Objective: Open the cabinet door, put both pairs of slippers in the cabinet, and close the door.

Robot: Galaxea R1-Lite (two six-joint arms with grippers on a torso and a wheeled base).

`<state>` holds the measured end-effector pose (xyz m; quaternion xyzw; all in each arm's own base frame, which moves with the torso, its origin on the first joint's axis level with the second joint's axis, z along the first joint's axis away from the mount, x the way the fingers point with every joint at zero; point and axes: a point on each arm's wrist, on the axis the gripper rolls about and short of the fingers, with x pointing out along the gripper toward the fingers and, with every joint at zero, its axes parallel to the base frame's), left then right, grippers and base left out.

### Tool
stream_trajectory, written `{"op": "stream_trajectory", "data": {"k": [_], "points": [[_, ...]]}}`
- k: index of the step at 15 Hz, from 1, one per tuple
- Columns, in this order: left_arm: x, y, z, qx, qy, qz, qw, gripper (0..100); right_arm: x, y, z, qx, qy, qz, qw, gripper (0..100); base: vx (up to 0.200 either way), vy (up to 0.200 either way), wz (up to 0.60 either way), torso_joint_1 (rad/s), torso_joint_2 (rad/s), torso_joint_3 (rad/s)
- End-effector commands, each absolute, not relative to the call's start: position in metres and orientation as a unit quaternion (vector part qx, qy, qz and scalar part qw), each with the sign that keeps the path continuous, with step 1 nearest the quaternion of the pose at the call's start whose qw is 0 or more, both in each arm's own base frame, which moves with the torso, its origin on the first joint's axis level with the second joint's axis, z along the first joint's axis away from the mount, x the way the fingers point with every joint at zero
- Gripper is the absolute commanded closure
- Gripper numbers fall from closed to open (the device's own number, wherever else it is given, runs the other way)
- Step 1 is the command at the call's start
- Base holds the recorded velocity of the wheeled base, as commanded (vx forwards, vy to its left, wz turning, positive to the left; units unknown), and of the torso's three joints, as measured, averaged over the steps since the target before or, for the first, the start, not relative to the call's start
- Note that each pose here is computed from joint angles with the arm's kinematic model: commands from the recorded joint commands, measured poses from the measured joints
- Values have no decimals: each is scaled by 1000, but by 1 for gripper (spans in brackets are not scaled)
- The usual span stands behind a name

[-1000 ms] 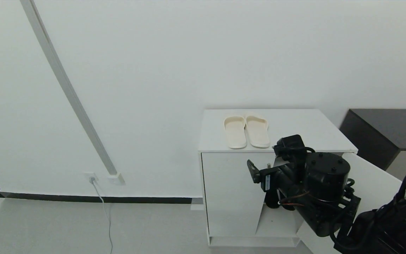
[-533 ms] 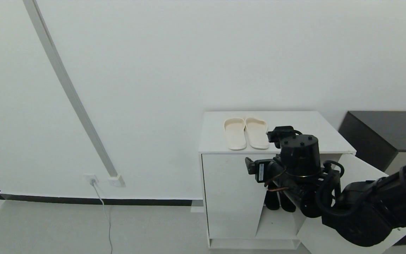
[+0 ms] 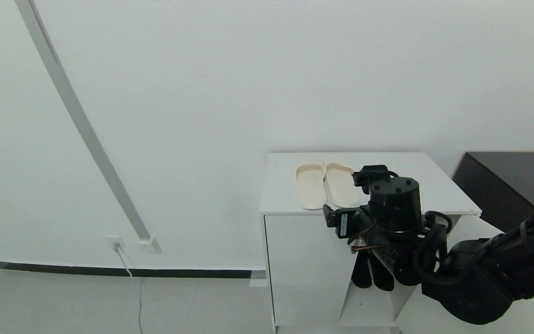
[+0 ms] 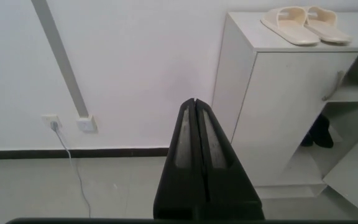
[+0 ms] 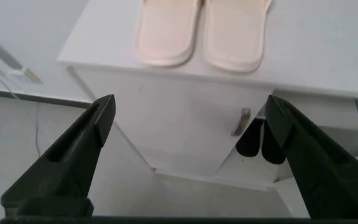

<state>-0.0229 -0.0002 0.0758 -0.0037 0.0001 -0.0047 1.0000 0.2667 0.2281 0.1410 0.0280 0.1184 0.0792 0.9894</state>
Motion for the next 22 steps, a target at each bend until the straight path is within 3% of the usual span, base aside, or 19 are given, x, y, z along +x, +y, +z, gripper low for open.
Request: {"op": "stream_trajectory", "data": {"k": [1, 6, 13, 22], "points": [[-23, 0, 76, -4, 0, -5, 1000, 100, 269, 230, 130, 19, 130, 78, 988, 0, 200, 0, 0, 7, 7, -2], [-23, 0, 76, -4, 0, -4, 1000, 100, 284, 241, 101, 16, 126, 77, 989, 0, 200, 0, 0, 2, 0, 1], [-23, 0, 76, -4, 0, -4, 1000, 100, 355, 253, 92, 14, 86, 44, 995, 0, 0, 0, 0, 0, 0, 0], [-23, 0, 76, -5, 0, -5, 1000, 100, 394, 250, 101, 9, 105, 38, 994, 0, 0, 0, 0, 0, 0, 0]]}}
